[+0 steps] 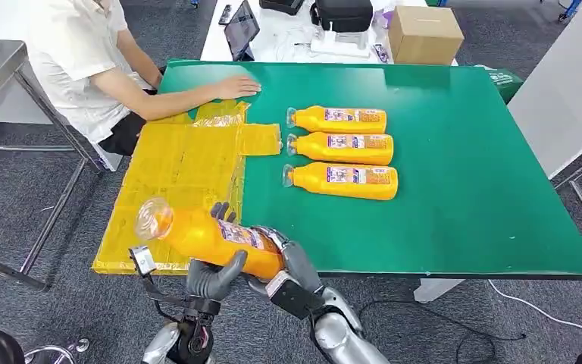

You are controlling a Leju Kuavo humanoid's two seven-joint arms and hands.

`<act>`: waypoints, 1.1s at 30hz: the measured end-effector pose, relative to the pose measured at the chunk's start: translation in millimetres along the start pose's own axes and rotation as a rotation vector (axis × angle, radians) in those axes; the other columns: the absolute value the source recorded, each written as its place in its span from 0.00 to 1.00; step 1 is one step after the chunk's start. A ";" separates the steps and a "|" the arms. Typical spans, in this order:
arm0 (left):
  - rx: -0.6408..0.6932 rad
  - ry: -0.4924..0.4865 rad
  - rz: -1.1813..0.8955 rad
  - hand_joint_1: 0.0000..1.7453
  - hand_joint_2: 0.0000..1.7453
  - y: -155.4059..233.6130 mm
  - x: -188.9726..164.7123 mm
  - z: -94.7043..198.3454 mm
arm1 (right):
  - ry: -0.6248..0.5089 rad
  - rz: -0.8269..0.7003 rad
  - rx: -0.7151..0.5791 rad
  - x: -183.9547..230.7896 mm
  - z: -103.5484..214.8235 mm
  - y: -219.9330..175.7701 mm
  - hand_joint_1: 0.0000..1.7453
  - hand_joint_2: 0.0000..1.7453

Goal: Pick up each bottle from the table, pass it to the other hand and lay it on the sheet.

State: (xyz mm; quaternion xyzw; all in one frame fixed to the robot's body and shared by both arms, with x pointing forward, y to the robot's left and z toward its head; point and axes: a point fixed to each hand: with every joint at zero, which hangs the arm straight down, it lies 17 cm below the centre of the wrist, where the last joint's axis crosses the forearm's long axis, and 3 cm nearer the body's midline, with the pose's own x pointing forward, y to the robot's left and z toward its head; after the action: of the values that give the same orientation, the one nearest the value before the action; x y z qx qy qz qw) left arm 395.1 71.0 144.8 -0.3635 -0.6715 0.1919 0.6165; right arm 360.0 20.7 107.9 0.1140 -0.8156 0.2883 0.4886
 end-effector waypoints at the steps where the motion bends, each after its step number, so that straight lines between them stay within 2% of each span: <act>1: 0.003 -0.015 -0.024 0.97 1.00 0.1 1.6 -0.2 | 0.005 -0.008 -0.001 -0.4 -0.3 0.8 1.00 1.00; 9: 0.007 -0.058 -0.078 1.00 1.00 -0.8 6.9 -0.5 | 0.013 -0.029 0.008 -0.2 -2.5 5.3 1.00 1.00; 10: 0.005 -0.065 -0.080 1.00 1.00 -1.5 8.7 -0.5 | 0.016 -0.033 0.009 -0.4 -2.7 5.9 0.91 1.00; 11: 0.002 -0.072 -0.078 1.00 1.00 -2.3 10.5 -0.4 | 0.018 -0.040 0.012 -0.6 -3.0 6.6 0.54 1.00; 12: 0.000 -0.079 -0.069 1.00 1.00 -3.1 12.5 0.2 | 0.017 -0.053 0.022 0.1 -3.5 8.3 0.01 1.00; 14: -0.015 -0.092 -0.037 1.00 1.00 -5.6 18.1 2.0 | 0.018 -0.096 0.048 1.3 -2.6 13.8 0.00 1.00; 15: -0.024 -0.096 -0.022 1.00 1.00 -6.8 20.8 2.9 | 0.018 -0.110 0.058 1.5 -1.6 16.3 0.00 0.00; 24: -0.027 -0.127 0.058 1.00 1.00 -0.7 39.6 5.4 | 0.022 -0.117 0.085 -2.0 4.6 23.5 0.00 0.00; 28: -0.024 -0.149 0.017 1.00 1.00 1.3 44.9 4.9 | 0.005 -0.070 0.053 -0.8 6.3 20.2 0.00 0.00; 30: 0.006 -0.190 -0.158 1.00 1.00 10.0 52.1 0.0 | -0.009 -0.059 0.014 4.8 10.2 16.7 0.00 0.00; 31: 0.036 -0.222 -0.300 1.00 1.00 17.8 58.3 -3.6 | -0.022 -0.044 -0.018 10.0 11.8 12.7 0.00 0.00; 33: 0.124 -0.316 -0.672 1.00 1.00 37.6 78.4 -10.7 | -0.068 0.044 -0.165 27.9 10.9 -13.4 0.00 0.00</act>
State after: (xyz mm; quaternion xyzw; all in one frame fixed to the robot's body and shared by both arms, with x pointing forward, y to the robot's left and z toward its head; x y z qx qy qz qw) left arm 416.8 150.6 174.0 -0.0509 -0.8273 0.0729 0.5547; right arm 344.5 6.2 132.9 0.0653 -0.8549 0.2267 0.4620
